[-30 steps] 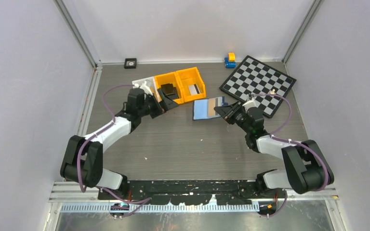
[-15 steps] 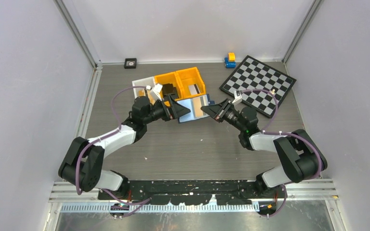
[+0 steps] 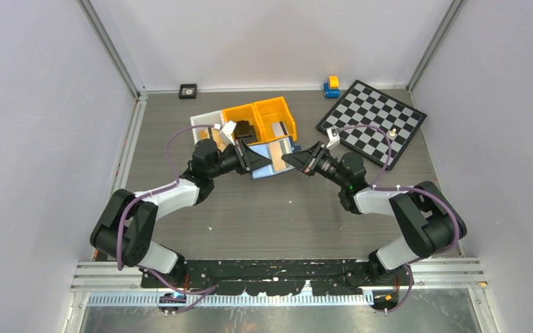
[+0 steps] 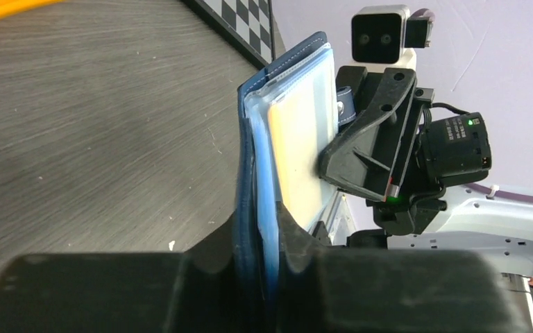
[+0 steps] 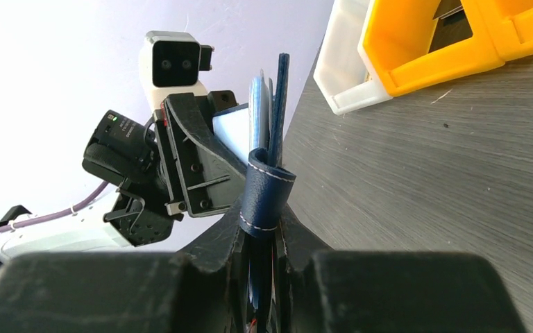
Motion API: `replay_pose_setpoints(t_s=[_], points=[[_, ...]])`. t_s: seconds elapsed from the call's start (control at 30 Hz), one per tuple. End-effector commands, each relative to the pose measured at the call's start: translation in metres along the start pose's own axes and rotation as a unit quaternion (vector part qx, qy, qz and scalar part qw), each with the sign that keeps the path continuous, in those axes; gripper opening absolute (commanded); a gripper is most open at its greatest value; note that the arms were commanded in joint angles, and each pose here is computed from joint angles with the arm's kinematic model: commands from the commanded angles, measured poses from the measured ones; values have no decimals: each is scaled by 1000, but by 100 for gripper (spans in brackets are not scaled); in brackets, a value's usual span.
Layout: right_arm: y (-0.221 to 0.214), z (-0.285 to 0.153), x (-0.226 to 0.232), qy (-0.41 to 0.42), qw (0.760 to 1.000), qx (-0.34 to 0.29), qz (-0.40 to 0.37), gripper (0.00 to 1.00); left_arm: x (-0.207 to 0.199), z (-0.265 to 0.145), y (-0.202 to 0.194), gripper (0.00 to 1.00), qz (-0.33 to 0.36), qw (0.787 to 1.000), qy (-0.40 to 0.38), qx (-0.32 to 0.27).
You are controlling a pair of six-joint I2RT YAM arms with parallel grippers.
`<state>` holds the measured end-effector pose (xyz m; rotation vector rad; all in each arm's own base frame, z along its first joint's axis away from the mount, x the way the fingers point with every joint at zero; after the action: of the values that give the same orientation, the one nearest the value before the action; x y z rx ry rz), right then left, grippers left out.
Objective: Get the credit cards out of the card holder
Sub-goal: Remove the credit card from the card holder.
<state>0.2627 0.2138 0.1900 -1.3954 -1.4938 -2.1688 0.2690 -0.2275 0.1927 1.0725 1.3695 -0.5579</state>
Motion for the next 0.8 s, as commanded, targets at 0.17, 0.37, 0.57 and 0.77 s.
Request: replay_pose_setpoints(t_s=[0.17, 0.37, 0.57, 0.77], points=[[13, 3, 9, -18, 998, -20, -53, 48, -9, -9, 6, 0, 45, 999, 4, -25], [16, -1, 10, -40, 997, -20, -71, 31, -10, -14, 7, 0, 56, 998, 16, -37], [14, 5, 9, -37, 997, -2, -66, 5, -15, -14, 7, 5, 62, 998, 2, -32], [6, 12, 14, -27, 997, 20, -76, 2, -21, -15, 6, 36, 66, 997, -13, -27]])
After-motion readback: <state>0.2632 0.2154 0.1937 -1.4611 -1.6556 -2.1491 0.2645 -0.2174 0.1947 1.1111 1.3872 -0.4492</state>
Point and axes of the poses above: each gripper's point midway between its finger pads, its own z axis out along the fingers, its own x axis along the line the jaws close on, y = z × x, the point moved 7 cm from there along -z, back along the fingers, and after that the axes turned 15 degrees about -z, right-handed, at the moved point
